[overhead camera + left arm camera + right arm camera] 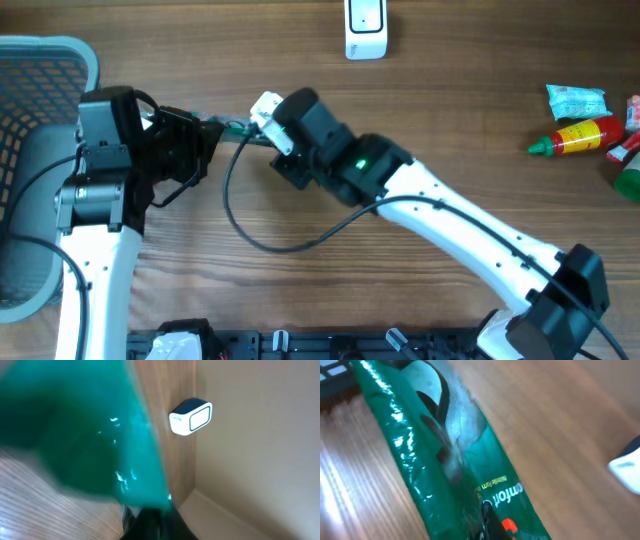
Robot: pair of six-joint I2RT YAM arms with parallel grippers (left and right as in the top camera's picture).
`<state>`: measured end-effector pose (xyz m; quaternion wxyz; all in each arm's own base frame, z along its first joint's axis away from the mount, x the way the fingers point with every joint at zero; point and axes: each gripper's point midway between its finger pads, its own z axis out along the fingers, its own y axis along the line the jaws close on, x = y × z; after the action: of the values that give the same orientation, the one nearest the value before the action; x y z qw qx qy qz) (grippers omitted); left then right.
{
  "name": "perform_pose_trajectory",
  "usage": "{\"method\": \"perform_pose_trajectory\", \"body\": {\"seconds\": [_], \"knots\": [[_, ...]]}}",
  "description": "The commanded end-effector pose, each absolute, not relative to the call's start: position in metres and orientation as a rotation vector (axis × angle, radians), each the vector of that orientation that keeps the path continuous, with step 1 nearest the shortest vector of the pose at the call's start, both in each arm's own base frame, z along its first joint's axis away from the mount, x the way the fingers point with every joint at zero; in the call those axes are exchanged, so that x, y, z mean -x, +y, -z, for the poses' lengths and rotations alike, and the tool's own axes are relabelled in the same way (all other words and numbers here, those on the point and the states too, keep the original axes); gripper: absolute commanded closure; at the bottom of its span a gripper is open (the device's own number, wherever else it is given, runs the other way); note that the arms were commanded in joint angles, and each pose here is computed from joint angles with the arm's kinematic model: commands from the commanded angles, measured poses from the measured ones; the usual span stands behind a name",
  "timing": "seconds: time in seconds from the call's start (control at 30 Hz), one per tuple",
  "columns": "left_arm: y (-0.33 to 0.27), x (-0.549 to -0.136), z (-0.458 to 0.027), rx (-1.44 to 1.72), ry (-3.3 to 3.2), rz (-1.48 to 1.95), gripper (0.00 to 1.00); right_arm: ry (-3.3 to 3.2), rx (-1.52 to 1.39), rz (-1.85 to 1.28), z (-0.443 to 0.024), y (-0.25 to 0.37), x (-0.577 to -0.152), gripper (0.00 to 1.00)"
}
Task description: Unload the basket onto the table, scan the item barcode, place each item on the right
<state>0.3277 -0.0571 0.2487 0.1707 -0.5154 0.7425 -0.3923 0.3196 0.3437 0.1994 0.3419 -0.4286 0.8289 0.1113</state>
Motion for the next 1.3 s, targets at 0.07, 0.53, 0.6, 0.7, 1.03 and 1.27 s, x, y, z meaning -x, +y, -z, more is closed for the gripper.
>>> {"method": "perform_pose_trajectory", "body": {"seconds": [0.07, 0.53, 0.6, 0.7, 1.03, 1.27], "knots": [[-0.050, -0.324, -0.264, 1.347, 2.083, 1.077, 0.00, 2.254, 0.973, -0.666, -0.232, 0.325, -0.304, 0.96], [-0.009, -0.281, -0.211, 1.128, 2.381, 0.462, 0.00, 2.348, 0.831, -1.404, -0.329, 0.238, -0.183, 0.95], [-0.004, -0.266, -0.201, 1.151, 2.431, 0.346, 0.00, 2.335, 0.835, -1.478, -0.340, 0.233, -0.163, 0.95], [-0.007, -0.250, -0.193, 1.139, 2.499, 0.264, 0.00, 2.269, 0.864, -1.622, -0.362, 0.231, -0.136, 0.95], [-0.043, -0.227, -0.173, 0.899, 2.689, 0.135, 0.00, 2.357, 0.618, -1.834, -0.389, 0.231, -0.122, 0.96], [-0.036, -0.195, -0.165, 0.921, 2.810, 0.028, 0.00, 2.383, 0.578, -1.852, -0.389, 0.231, -0.121, 0.96]]}}
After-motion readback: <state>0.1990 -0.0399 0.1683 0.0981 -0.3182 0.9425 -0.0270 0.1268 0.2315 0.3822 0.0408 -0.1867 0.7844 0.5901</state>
